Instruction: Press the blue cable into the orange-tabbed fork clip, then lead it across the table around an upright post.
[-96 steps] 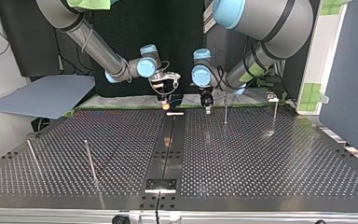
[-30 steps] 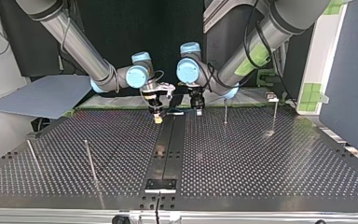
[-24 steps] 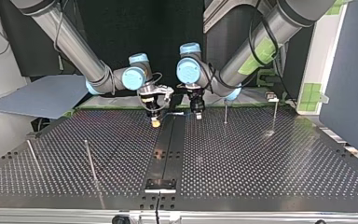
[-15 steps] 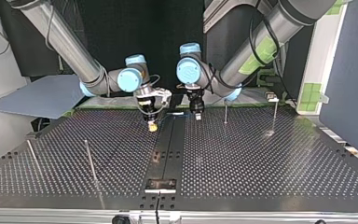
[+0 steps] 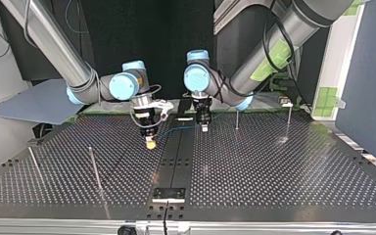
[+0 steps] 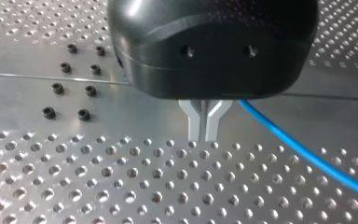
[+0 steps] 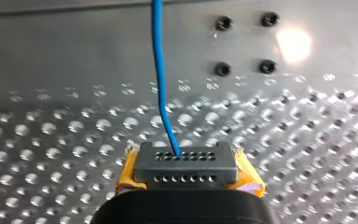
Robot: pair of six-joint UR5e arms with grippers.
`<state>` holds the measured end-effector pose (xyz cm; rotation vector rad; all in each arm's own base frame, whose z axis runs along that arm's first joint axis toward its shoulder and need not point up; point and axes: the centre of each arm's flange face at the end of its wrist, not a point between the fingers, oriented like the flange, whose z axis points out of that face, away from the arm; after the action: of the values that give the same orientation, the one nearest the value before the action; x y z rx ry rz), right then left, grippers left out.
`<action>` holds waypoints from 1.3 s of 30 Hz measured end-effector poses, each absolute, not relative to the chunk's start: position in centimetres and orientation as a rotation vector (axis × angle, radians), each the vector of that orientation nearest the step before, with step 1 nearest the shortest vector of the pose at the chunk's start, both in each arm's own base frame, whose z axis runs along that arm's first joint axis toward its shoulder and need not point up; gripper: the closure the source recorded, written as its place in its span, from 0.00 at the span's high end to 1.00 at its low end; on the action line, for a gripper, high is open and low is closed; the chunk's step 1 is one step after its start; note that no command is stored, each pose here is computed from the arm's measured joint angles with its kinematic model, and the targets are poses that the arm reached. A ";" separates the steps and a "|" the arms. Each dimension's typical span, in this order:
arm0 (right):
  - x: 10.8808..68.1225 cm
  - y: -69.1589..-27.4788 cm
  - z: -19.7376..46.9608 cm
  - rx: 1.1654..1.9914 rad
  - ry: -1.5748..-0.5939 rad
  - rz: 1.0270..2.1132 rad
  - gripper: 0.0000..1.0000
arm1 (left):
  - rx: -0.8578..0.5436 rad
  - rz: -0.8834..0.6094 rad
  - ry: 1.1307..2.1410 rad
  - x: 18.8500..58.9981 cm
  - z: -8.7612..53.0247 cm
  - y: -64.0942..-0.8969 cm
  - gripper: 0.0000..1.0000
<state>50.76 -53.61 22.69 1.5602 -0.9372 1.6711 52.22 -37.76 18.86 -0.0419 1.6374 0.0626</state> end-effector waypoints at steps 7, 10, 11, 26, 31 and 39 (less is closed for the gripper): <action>50.0 -54.1 24.8 1.524 -0.930 1.683 0.00 | -0.037 0.021 1.631 52.1 19.0 -38.4 0.00; 49.8 -54.1 25.7 1.510 -0.924 1.689 0.00 | -0.038 0.008 1.619 52.3 19.1 -38.5 0.00; 49.7 -54.1 26.0 1.505 -0.921 1.692 0.00 | -0.039 0.004 1.615 52.3 19.1 -38.6 0.00; 49.1 -54.2 28.1 1.474 -0.907 1.705 0.00 | -0.083 -0.130 1.572 53.3 21.6 -40.7 0.00; 48.9 -54.2 29.0 1.459 -0.902 1.711 0.00 | -0.093 -0.158 1.562 53.3 22.3 -41.5 0.00; 48.3 -54.2 31.4 1.423 -0.887 1.731 0.00 | -0.111 -0.188 1.548 53.4 23.3 -42.3 0.00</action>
<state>48.33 -54.18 31.37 1.4232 -0.8870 1.7309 53.40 -42.27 23.32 -0.1112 1.5484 -0.1881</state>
